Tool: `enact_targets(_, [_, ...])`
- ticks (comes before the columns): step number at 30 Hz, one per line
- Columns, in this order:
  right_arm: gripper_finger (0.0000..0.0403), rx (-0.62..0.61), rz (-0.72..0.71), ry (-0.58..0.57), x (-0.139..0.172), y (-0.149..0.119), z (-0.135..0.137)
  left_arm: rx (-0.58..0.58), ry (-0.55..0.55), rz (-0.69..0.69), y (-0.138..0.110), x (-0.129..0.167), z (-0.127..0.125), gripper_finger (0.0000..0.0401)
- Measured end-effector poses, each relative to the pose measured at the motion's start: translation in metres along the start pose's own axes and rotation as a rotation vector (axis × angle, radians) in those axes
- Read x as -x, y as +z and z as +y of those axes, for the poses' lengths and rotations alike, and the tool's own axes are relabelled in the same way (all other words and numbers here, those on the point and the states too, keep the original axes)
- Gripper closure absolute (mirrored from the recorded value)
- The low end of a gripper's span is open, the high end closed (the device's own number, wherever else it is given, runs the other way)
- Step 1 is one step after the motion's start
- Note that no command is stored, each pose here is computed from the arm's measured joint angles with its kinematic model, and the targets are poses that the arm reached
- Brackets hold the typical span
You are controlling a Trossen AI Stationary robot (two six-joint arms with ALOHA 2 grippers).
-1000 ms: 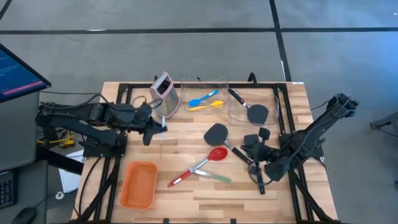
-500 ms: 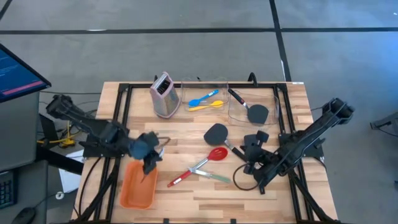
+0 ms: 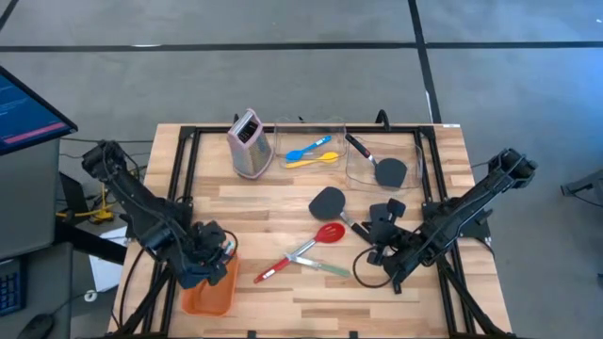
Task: Pick & Place Kitchen Items
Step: Put the blue knife into the orange bin, then put the green knife in the orange bin
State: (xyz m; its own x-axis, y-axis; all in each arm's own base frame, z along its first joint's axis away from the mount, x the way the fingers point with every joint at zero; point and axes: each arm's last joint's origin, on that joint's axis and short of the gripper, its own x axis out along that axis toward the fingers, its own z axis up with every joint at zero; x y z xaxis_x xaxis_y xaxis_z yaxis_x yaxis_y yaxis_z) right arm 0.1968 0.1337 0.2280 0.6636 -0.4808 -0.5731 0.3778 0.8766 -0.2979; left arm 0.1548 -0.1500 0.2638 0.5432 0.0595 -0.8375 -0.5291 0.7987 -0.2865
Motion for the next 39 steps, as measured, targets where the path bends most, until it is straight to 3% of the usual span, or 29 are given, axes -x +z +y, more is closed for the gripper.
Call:
enact_targets(8, [0.0402, -0.009, -0.005, 0.005, 0.0, 0.001, 0.001, 0.179, 0.075, 0.045, -0.021, -0.026, 0.02, 0.0394])
enact_targets(14, [0.0402, 0.006, -0.005, 0.006, 0.0, 0.001, 0.001, 0.208, 0.088, 0.054, -0.034, -0.047, 0.034, 0.0389])
enact_targets(24, [0.0401, 0.011, 0.014, 0.025, 0.0, 0.0, 0.001, 0.223, 0.109, 0.049, -0.034, -0.055, 0.043, 0.0312])
enact_targets(31, [0.0401, 0.022, 0.016, 0.026, 0.0, 0.0, 0.001, 0.262, -0.006, 0.094, -0.026, -0.035, 0.047, 0.0271])
enact_targets(39, [0.0402, 0.021, 0.016, 0.026, 0.0, 0.0, 0.001, 0.327, -0.262, 0.029, -0.006, 0.01, 0.067, 0.0282])
